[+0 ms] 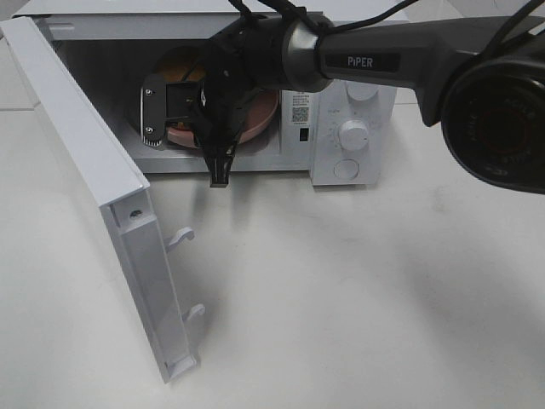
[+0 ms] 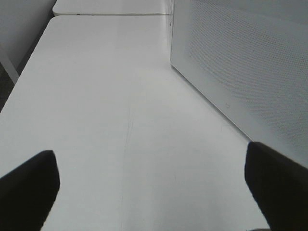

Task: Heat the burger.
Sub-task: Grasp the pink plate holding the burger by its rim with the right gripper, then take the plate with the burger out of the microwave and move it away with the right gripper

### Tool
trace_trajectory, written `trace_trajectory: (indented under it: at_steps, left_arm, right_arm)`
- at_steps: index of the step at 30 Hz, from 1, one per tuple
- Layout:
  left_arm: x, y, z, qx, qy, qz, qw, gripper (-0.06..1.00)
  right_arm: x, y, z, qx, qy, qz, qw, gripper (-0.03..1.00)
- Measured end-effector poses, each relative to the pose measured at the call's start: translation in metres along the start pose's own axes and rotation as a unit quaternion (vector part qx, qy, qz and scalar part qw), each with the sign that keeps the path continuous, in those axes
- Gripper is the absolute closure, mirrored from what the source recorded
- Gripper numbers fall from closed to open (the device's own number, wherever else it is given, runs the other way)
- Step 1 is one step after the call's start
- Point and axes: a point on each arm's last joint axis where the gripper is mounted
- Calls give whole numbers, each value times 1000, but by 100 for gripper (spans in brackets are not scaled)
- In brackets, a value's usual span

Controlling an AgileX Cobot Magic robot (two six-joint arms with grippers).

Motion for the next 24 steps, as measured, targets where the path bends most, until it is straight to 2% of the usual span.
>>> trace_trajectory:
  at_steps: [11, 24]
  left_arm:
    - [0, 0, 0, 0, 0, 0, 1000, -2]
    - [0, 0, 0, 0, 0, 0, 1000, -2]
  right_arm:
    - [1, -3, 1, 7, -9, 5, 1000, 88]
    - [0, -30, 7, 25, -55, 6, 998, 88]
Point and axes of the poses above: a point on each arm's last joint axis where the gripper is mounted, y pointing out along that axis toward the gripper, z along the wrist's bending axis when the last joint is at zero, x = y × z, and after that the axes turned 4 degrees about y, right-handed
